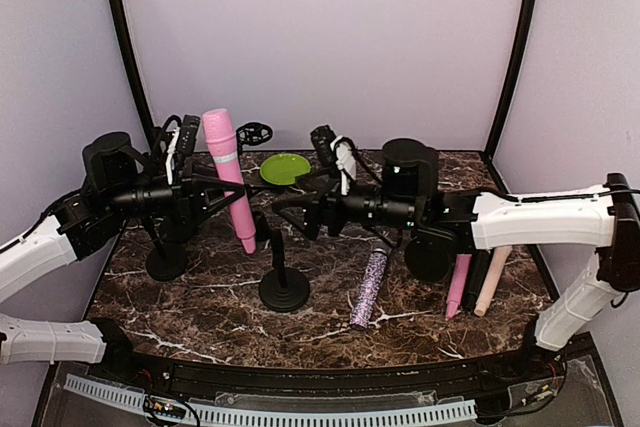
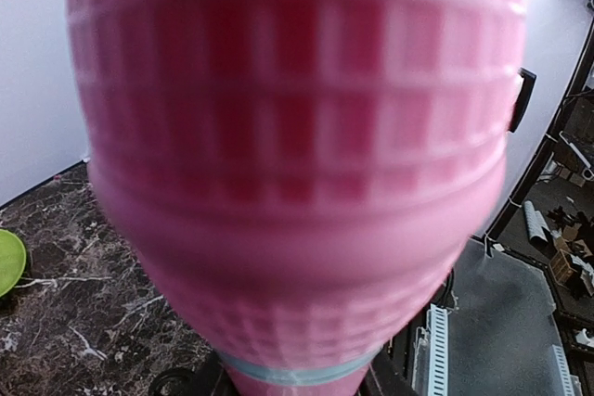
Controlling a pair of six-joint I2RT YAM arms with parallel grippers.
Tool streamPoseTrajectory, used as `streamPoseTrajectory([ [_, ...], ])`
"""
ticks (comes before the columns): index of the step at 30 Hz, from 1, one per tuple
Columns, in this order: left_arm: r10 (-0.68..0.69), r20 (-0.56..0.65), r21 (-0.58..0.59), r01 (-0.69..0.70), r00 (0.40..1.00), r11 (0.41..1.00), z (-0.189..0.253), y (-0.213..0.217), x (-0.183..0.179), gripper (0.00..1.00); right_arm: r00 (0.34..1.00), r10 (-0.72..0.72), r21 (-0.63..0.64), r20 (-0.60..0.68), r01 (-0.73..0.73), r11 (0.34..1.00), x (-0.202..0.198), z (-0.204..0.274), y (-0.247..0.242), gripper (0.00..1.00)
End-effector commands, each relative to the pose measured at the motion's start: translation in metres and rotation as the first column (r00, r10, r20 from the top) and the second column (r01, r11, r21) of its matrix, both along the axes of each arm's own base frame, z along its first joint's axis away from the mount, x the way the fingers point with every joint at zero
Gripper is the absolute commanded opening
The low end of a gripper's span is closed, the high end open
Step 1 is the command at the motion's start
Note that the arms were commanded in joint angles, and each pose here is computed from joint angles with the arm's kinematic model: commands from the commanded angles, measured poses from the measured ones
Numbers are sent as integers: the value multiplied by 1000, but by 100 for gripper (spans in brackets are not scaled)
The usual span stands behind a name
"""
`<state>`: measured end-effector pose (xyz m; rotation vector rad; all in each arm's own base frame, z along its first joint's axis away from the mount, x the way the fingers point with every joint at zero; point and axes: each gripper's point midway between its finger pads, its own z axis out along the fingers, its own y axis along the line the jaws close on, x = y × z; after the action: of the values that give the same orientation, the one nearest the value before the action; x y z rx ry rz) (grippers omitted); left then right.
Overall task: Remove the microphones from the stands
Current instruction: Place the microphone at the center of the board.
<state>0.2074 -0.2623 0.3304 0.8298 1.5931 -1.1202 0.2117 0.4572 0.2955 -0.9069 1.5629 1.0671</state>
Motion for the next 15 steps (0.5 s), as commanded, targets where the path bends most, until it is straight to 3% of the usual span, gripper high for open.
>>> streamPoseTrajectory([
  [1,-115,39,-57,117,993,991,19,-14,-17,0,990,141,118,-28,-136,984,-19,40,-26,93],
  [6,-186,45,-19,187,982,982,13,-48,-29,0,962,273,179,-29,-263,948,-43,68,-40,97],
  [9,-203,25,-14,204,979,979,8,-65,-26,0,959,280,208,-31,-268,941,-47,74,-44,97],
  [15,-150,-41,-38,149,988,988,10,-95,-8,0,997,11,220,-70,5,975,-11,69,-79,97],
])
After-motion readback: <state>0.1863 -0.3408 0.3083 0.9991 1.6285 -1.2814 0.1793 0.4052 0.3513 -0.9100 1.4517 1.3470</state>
